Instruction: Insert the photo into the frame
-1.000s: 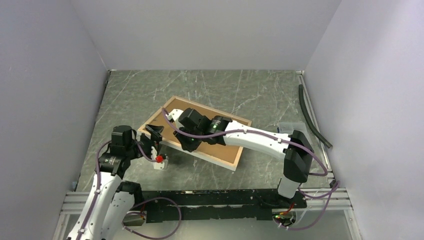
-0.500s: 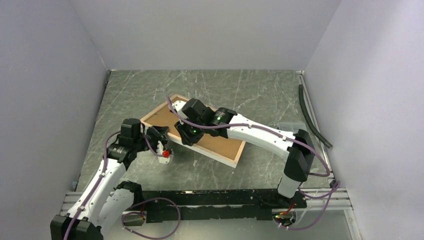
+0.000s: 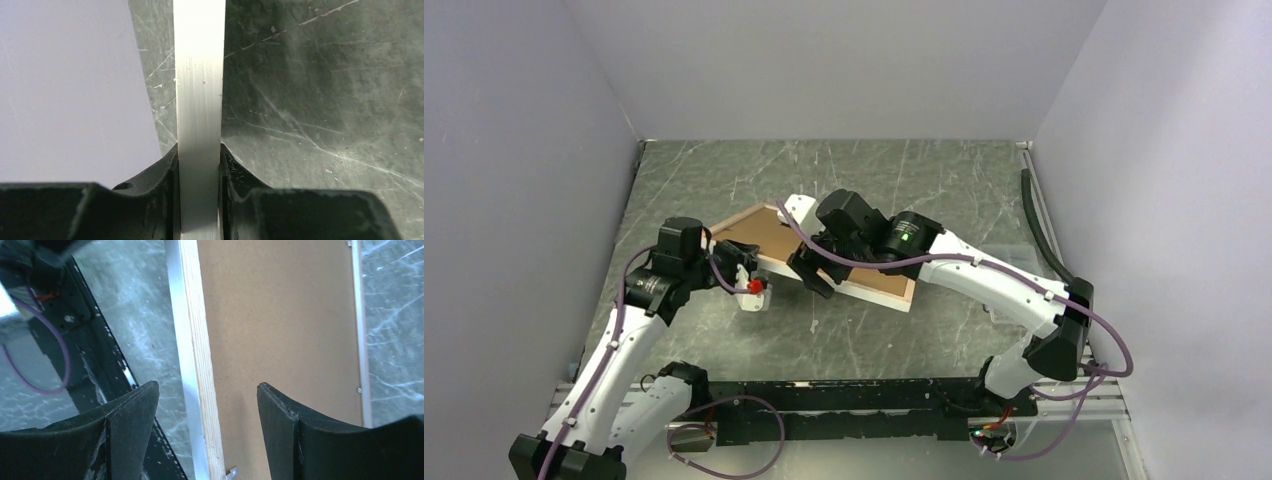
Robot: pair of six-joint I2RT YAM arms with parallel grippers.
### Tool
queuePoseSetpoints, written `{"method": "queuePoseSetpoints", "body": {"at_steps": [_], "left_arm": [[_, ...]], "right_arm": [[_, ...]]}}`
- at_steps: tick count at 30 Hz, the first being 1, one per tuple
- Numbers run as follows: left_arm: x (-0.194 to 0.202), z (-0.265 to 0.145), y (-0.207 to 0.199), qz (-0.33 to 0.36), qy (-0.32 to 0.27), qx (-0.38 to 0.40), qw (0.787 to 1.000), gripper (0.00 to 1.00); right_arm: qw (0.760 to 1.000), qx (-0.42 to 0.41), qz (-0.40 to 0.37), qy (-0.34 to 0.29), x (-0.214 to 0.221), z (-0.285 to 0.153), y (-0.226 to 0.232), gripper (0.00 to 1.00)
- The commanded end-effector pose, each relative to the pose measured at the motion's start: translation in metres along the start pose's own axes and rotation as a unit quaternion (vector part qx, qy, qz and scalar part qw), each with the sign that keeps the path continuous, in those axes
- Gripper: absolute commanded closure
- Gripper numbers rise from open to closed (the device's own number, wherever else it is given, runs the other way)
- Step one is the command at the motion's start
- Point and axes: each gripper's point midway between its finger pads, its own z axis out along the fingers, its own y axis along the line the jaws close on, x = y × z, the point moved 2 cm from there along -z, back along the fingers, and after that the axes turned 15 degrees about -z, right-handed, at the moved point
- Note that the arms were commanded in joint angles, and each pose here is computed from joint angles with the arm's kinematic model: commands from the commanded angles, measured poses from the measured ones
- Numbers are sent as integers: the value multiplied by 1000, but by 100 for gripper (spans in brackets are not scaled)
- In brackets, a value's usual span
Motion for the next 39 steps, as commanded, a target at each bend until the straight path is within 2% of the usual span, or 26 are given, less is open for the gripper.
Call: {"method": "queuePoseSetpoints", "body": {"at_steps": [1,5,10,12,17,19,22,26,27,31,34,39], "left_arm": [[-28,-16,18,-43,-37,-10,998,91],[-31,-19,20,-55,-40,-10,998,91],[-37,-22,25,-72,-47,-17,996,91],[-39,-25,27,-78,-50,-23,995,91],[-47,-31,36,-104,-59,-37,992,88],[-48,-33,38,-107,-58,-41,992,84],[-50,-39,40,-106,-56,-56,991,50],[-59,-54,44,-118,-62,-78,988,12],[-63,-59,44,-126,-63,-81,987,7],[-76,-86,45,-162,-63,-115,978,6],[-79,-99,45,-200,-59,-139,968,6],[-64,-94,52,-306,-26,-150,940,6]], "right_arm": [[997,8,-73,28,14,-10,1,24],[990,32,-118,66,25,-5,2,25],[986,87,-121,81,27,5,-15,29],[982,120,-115,86,27,8,-24,37],[977,170,-111,59,14,5,-38,70],[979,173,-104,39,3,-1,-40,76],[981,168,-93,7,-16,-11,-39,78],[987,148,-65,-5,-33,-17,-34,80],[988,144,-56,-3,-36,-18,-34,81],[992,124,-1,-13,-58,-24,-44,82],[992,95,77,-41,-74,-34,-69,82],[971,63,224,-64,-49,-34,-141,81]]}}
